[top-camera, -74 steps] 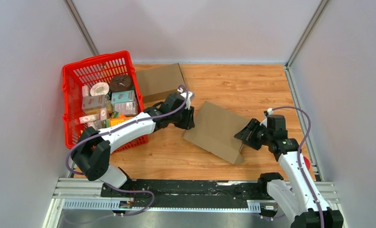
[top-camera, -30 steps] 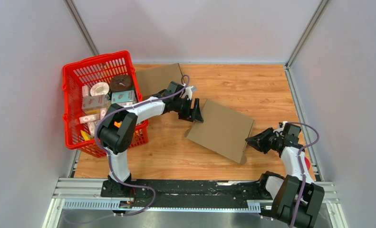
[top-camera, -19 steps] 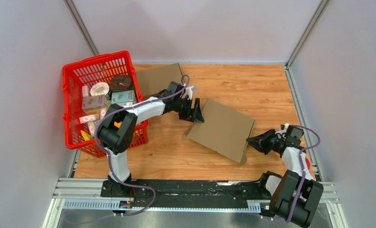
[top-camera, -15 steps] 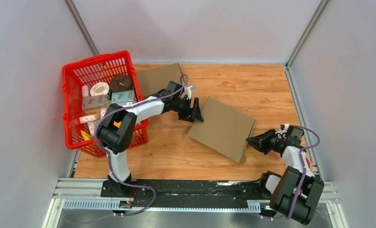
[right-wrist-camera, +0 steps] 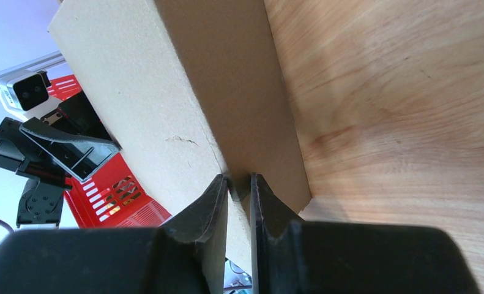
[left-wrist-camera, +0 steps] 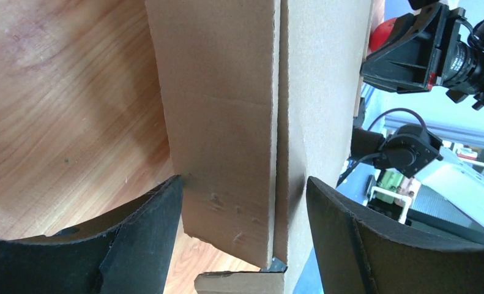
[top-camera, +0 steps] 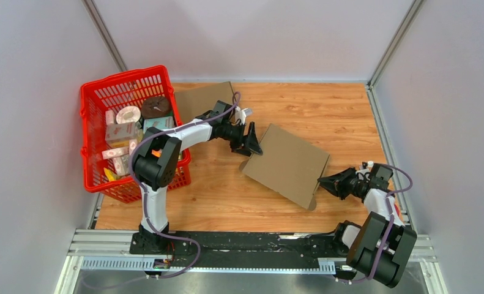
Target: Fold the paper box
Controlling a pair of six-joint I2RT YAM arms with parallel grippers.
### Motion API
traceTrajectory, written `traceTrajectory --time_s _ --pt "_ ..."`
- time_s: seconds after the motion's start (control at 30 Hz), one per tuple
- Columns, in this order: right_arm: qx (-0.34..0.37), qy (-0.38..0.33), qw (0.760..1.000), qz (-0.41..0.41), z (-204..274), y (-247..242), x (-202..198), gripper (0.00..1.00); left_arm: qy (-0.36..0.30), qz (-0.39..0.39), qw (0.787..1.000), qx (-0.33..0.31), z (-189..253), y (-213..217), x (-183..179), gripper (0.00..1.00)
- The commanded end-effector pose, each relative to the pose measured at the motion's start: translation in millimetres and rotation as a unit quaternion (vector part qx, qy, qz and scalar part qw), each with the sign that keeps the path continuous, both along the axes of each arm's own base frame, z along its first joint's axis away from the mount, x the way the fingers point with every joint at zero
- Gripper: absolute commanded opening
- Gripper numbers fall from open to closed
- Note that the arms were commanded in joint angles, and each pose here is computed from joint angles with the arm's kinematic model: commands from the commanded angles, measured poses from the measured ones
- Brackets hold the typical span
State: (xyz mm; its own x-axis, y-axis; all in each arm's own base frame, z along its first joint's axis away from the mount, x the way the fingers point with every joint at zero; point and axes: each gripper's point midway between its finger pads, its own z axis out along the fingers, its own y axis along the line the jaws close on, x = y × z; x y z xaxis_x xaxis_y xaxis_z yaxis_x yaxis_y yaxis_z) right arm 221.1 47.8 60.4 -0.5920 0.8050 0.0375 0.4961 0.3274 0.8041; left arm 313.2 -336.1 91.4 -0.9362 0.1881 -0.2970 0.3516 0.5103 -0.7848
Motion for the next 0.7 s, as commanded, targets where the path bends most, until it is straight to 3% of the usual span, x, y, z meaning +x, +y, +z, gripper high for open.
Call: traceTrajectory --time_s 0.0,0.2,0.3,0.37,0.5,0.67 --pt "-0.057 0.068 0.996 -0.029 -39.0 -14.8 -17.2 0.15 0.021 -0.051 0.997 -0.060 17.7 -16.3 -15.4 0.81" --pt "-0.055 0.069 0.996 -0.028 -40.0 -14.2 -17.6 0.14 -0.008 -0.065 0.996 -0.067 36.0 -28.6 -27.7 0.76" --pt "-0.054 0.072 0.996 -0.031 -41.1 -14.7 -18.7 0.14 -0.053 -0.007 0.998 0.011 28.6 -7.9 -10.4 0.78" --pt "-0.044 0.072 0.996 -0.036 -41.6 -15.6 -19.4 0.14 -0.063 0.017 0.998 0.016 31.5 3.9 0.1 0.79" --pt "-0.033 0.072 0.996 -0.033 -42.4 -14.3 -19.4 0.14 -0.048 0.037 0.998 -0.013 36.4 7.9 15.9 0.80" --pt "-0.027 0.069 0.997 -0.031 -41.2 -13.5 -18.4 0.13 -0.006 -0.003 1.000 -0.023 26.6 -3.0 19.4 0.80"
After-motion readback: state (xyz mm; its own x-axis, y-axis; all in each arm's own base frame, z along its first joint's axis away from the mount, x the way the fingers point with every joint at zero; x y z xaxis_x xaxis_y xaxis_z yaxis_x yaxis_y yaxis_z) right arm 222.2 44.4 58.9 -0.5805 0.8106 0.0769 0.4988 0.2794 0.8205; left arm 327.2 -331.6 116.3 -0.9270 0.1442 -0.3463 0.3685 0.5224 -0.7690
